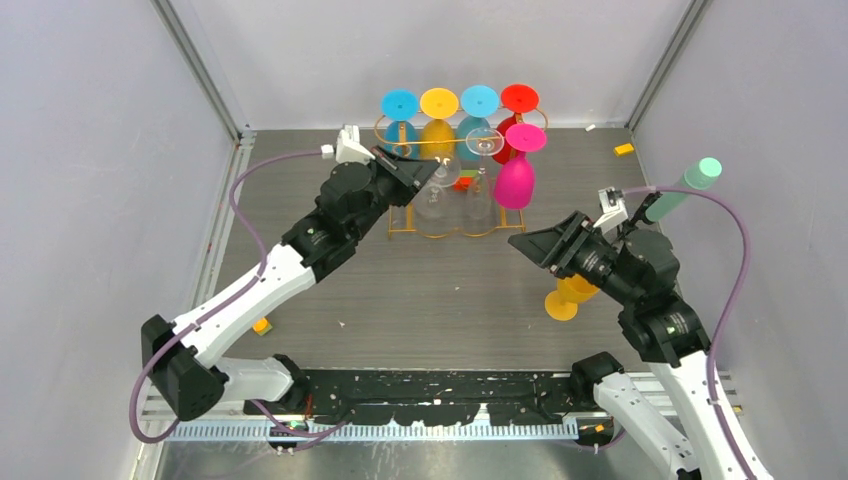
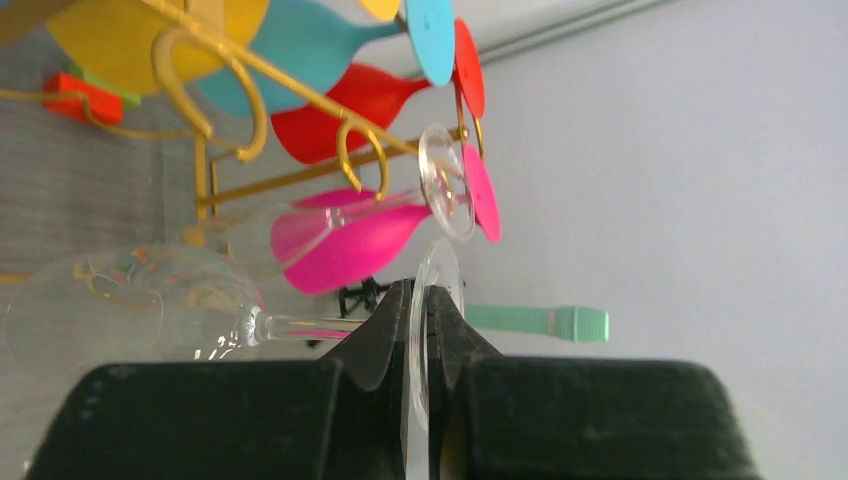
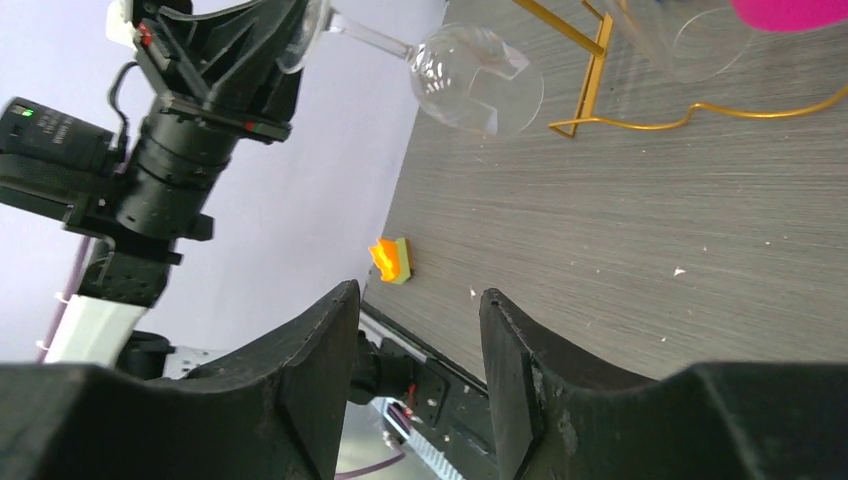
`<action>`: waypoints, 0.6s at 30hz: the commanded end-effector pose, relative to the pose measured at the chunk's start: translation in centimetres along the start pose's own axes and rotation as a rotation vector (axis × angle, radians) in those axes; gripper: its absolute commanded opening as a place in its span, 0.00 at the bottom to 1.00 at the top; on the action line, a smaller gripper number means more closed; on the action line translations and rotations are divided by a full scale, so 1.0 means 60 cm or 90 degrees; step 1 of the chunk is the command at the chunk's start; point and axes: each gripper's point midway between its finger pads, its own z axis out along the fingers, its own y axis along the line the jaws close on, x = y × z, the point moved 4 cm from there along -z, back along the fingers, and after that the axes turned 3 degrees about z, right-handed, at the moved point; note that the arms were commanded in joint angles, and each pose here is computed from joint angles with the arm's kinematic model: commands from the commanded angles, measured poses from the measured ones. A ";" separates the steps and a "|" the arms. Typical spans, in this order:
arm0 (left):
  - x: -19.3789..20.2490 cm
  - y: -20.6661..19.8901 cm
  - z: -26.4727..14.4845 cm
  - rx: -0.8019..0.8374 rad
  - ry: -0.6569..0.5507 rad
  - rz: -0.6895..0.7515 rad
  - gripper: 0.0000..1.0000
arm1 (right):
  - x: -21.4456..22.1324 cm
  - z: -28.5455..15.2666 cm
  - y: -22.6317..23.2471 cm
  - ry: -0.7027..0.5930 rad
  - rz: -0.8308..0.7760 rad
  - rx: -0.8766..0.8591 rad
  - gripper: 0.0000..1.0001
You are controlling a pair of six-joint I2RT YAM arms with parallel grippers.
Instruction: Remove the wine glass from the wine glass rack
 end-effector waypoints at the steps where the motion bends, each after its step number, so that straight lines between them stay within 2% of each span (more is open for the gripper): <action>1: 0.001 -0.062 -0.047 0.111 0.057 -0.093 0.00 | -0.004 0.024 0.007 -0.017 -0.075 -0.093 0.53; 9: 0.057 -0.033 -0.099 0.113 0.196 -0.179 0.00 | -0.003 0.049 0.025 -0.056 -0.180 -0.224 0.52; 14: 0.074 -0.042 -0.124 0.133 0.265 -0.218 0.00 | 0.027 0.078 0.030 -0.014 -0.270 -0.272 0.52; 18: 0.079 -0.045 -0.135 0.141 0.290 -0.236 0.00 | 0.062 0.108 0.026 0.023 -0.400 -0.277 0.50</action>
